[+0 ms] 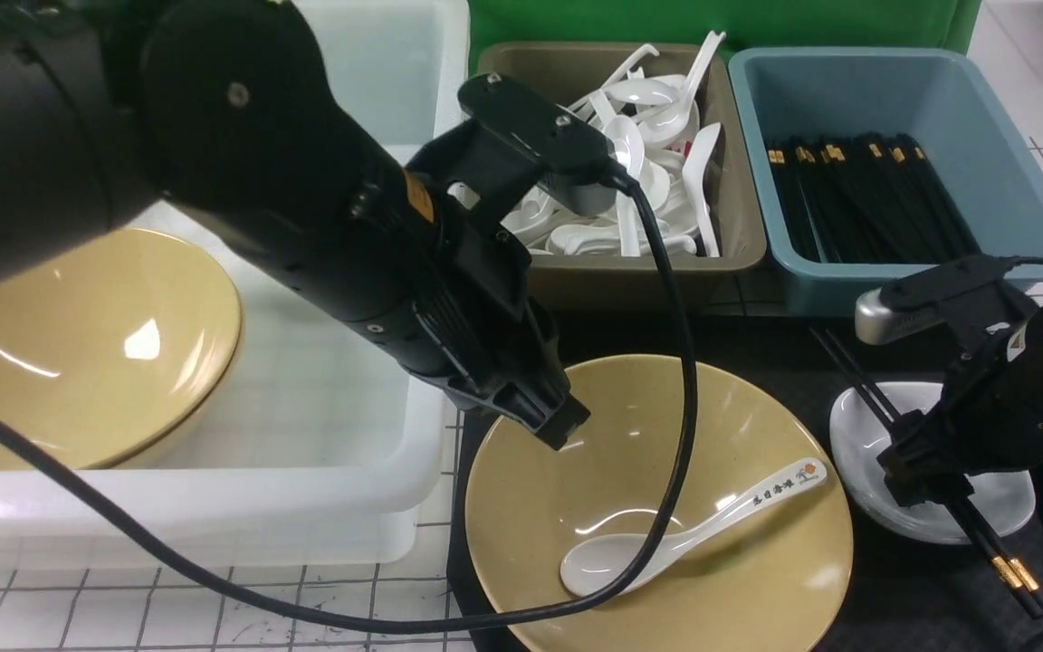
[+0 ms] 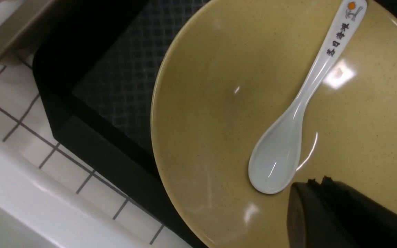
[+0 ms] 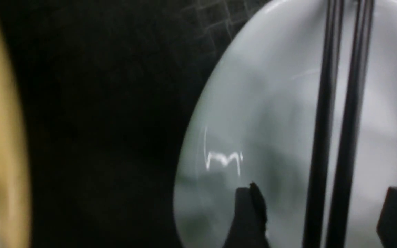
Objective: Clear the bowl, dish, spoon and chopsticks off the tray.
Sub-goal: Use the right arm to grab the chopsticks, then use the right arm to put the chopsticks into the small storage box on the right
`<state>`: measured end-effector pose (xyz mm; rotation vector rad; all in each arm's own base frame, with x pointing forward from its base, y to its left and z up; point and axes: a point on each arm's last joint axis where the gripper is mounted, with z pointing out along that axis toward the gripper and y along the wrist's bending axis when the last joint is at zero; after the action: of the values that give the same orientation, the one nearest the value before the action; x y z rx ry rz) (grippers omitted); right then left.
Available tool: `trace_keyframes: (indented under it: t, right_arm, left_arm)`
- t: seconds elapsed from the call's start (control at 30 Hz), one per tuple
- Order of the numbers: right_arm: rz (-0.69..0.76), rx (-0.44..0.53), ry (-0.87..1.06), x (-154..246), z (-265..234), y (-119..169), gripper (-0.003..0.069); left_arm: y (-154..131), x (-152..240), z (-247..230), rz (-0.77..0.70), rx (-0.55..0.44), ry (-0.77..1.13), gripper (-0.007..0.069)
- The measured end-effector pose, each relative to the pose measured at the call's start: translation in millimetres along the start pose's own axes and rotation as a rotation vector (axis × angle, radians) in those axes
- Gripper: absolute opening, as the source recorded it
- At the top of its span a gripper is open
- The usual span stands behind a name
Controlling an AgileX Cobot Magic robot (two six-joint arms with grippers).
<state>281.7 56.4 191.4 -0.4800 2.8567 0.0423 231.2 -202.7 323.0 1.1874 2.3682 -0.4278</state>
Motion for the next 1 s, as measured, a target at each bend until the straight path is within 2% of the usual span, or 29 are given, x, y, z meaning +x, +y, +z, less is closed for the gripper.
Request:
trace_keyframes:
  t: [0.13,0.2,0.27,0.3,0.37,0.77,0.87,1.0]
  right_arm:
    - [-0.001,0.002,0.0,-2,5,-1,0.0429]
    - [-0.001,0.003,-0.005,-5,7,-1,0.0347]
    - [0.003,0.003,-0.006,-6,7,-1,0.0313]
    - [0.008,0.004,-0.009,-7,6,-1,0.0246]
    - [0.01,0.004,-0.013,-9,5,-2,0.0176]
    - [0.012,-0.001,0.023,-7,-2,-1,0.016]
    - [0.01,0.003,-0.019,-9,-21,-1,0.016]
    - [0.006,0.023,-0.165,-21,-66,-1,0.016]
  left_arm:
    - [1,0,0,0.008,-0.009,0.003,-0.0013]
    - [2,0,0,0.014,-0.018,0.003,-0.0013]
    - [2,0,0,0.015,-0.02,0.004,-0.0013]
    - [2,0,0,0.015,-0.02,0.004,-0.0013]
    - [2,0,0,0.015,-0.02,0.004,-0.0013]
    - [2,-2,-1,0.015,-0.024,-0.014,-0.0013]
    - [2,-10,-7,0.016,-0.026,-0.05,-0.0013]
    - [3,-31,-22,0.026,-0.044,-0.15,-0.0013]
